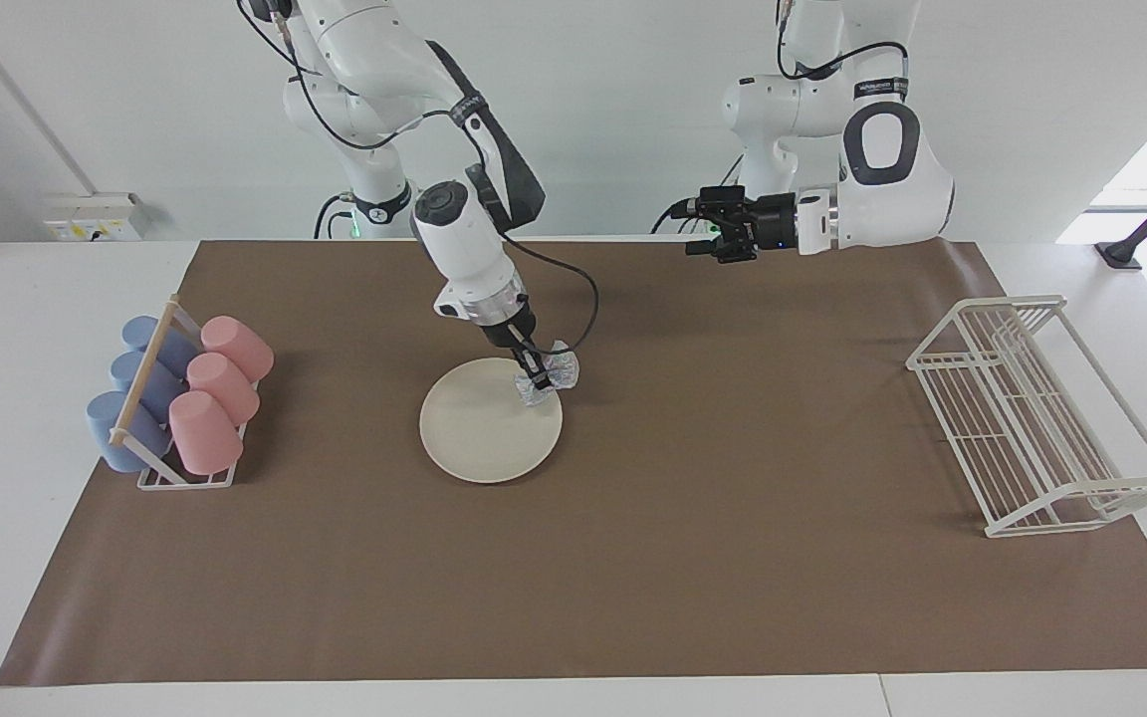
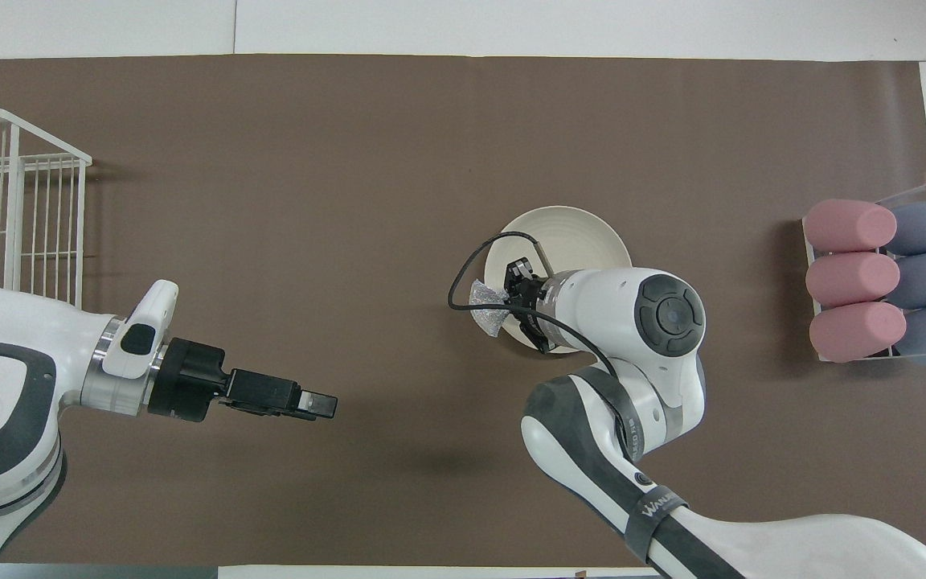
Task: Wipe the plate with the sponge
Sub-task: 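Rub the scrubber around the plate surface with the right gripper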
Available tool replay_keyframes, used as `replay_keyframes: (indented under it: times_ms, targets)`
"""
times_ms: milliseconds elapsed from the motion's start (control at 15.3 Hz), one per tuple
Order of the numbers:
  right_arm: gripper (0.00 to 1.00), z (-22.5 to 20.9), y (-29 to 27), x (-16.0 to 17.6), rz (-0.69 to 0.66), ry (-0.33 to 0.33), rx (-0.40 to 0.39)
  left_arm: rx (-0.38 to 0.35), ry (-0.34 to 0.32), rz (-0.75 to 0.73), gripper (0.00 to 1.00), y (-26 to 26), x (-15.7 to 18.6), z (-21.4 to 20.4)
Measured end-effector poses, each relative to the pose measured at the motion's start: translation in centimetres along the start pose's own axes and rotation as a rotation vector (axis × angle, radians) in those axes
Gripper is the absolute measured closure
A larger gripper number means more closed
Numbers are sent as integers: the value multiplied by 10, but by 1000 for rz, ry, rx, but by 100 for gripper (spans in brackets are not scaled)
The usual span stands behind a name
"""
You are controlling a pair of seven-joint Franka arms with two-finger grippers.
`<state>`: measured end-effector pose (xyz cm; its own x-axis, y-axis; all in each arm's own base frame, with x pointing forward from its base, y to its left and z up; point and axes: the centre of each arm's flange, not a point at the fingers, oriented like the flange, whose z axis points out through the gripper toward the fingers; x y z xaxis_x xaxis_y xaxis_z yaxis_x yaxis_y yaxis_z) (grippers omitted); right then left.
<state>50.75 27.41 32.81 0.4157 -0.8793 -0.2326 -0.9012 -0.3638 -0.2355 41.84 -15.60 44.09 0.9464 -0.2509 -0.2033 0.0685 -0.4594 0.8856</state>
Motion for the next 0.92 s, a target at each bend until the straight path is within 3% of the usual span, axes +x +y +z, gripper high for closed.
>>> replay_keyframes:
  times_ms: [458, 655, 917]
  targets:
    - [92, 19, 15, 51, -100, 6, -23, 329, 33, 20, 0, -25, 5, -22]
    - [92, 9, 17, 91, -173, 25, -11, 488, 52, 32, 0, -35, 8, -34]
    - [92, 5, 18, 105, -225, 32, -8, 715, 158, -25, 0, -37, 20, -41]
